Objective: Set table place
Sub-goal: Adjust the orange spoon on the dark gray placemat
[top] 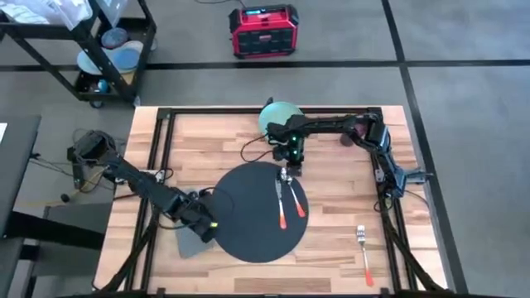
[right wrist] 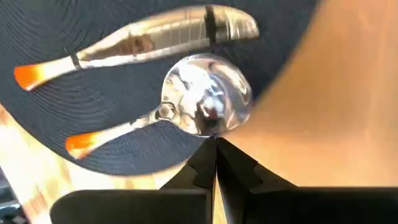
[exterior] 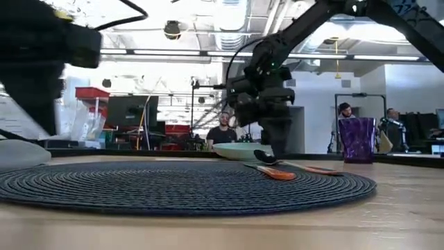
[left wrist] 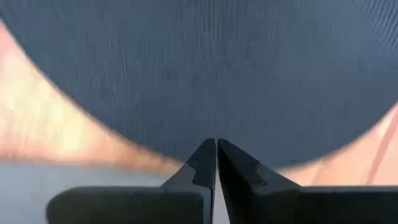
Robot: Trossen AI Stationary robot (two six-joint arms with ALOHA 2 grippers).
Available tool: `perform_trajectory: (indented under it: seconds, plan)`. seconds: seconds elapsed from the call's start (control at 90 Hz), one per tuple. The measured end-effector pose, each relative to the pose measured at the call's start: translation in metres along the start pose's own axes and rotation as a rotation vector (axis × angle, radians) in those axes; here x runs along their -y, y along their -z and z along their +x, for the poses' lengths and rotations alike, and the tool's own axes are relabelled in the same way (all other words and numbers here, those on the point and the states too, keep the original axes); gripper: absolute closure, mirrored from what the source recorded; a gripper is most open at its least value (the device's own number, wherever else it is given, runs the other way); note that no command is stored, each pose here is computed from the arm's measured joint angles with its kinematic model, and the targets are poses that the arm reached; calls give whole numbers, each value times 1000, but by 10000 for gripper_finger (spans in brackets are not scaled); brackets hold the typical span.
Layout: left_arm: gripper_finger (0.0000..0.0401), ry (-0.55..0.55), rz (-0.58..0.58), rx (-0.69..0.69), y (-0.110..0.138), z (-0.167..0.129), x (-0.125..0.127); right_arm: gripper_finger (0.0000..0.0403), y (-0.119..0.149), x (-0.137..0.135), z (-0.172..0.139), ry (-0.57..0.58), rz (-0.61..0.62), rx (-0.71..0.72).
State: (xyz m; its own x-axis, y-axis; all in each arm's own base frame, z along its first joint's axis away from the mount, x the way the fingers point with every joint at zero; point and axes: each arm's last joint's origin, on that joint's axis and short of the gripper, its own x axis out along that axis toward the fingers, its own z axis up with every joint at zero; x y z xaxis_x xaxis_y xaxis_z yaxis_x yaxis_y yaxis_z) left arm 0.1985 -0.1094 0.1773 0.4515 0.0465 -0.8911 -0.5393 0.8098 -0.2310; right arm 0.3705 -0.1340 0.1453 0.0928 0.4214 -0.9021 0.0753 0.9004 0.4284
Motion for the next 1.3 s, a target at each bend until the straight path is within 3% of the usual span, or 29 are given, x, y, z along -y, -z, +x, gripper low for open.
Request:
perform_trajectory:
  seconds: [0.278, 0.456, 0.567, 0.767, 1.033, 1.3]
  plan:
    - [401, -11, 14, 80, -29, 7, -10, 403, 2, -11, -6, -2, -4, -11]
    - [401, 11, -15, 119, -40, 9, -12, 403, 21, -16, -10, -14, 23, -149]
    - [401, 18, -9, 154, -44, 9, -11, 403, 36, -29, -12, -5, 15, -134]
    - [401, 1, -2, 286, -52, 8, -8, 403, 56, -58, -4, 44, 38, 63]
    - [401, 34, 165, 547, -78, 0, 2, 403, 68, -81, 7, 76, 120, 438]
    - [401, 3, 176, 549, -83, 2, -4, 403, 79, -107, 33, 15, 194, 417]
